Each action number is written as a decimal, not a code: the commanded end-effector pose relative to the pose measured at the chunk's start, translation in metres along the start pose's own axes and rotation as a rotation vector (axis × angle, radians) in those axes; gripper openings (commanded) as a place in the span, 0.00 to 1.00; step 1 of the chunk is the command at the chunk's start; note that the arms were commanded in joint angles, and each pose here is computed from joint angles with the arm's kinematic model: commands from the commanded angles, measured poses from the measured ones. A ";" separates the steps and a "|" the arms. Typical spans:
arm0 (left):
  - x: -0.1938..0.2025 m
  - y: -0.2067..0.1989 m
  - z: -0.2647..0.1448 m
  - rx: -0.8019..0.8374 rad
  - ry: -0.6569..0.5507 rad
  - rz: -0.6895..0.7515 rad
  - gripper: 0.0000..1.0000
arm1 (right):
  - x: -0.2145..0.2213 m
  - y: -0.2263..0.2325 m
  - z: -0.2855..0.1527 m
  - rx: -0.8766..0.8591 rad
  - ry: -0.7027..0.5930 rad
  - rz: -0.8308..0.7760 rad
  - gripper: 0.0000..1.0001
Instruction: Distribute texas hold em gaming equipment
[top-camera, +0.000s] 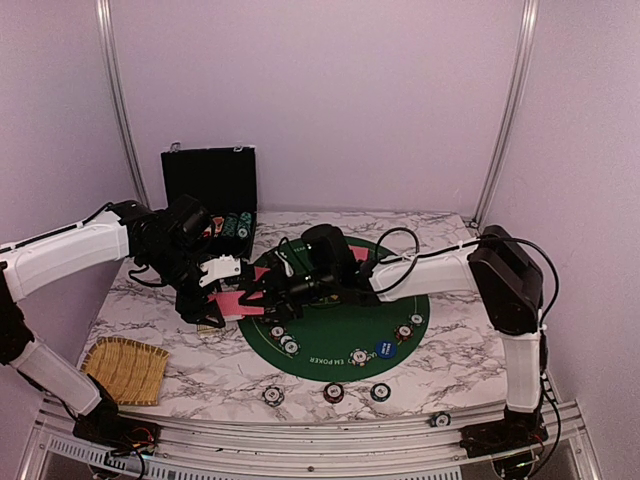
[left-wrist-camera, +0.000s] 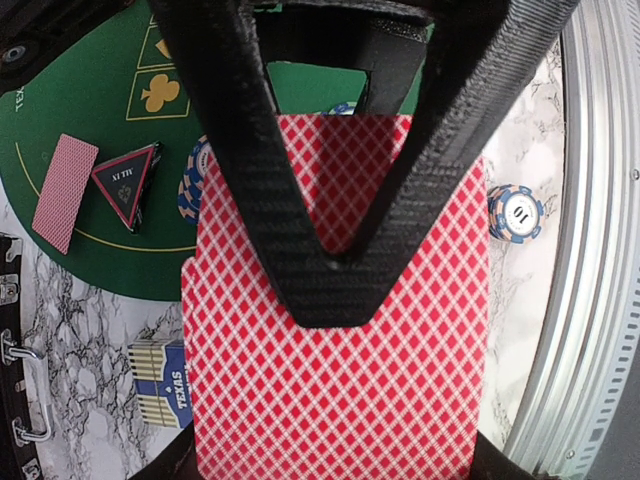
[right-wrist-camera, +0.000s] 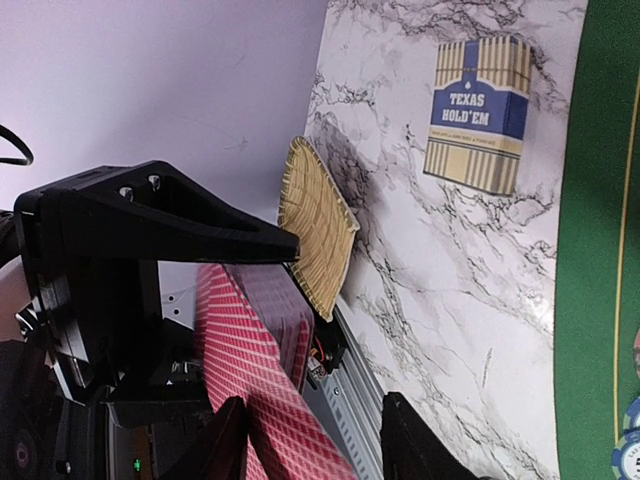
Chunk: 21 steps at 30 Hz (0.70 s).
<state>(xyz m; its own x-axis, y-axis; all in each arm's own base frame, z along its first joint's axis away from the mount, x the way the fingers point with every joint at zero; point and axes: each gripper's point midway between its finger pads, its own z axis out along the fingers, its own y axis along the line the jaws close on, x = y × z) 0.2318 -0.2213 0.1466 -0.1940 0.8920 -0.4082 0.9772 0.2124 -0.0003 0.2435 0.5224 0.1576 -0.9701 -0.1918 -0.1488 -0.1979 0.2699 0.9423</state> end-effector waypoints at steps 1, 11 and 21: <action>-0.009 -0.004 -0.015 -0.006 -0.050 0.022 0.37 | -0.003 0.012 -0.015 0.002 -0.023 -0.021 0.43; -0.009 -0.004 -0.014 -0.004 -0.049 0.022 0.37 | -0.003 0.021 -0.025 -0.024 -0.042 -0.030 0.39; -0.010 -0.004 -0.014 -0.003 -0.050 0.020 0.37 | -0.009 0.034 -0.014 -0.024 -0.033 -0.052 0.37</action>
<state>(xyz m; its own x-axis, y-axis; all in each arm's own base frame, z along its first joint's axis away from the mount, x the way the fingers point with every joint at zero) 0.2316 -0.2213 0.1487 -0.1908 0.8903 -0.4135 0.9774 0.2115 0.0044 0.2441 0.5084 0.1681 -0.9733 -0.1755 -0.1482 -0.1933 0.2774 0.9411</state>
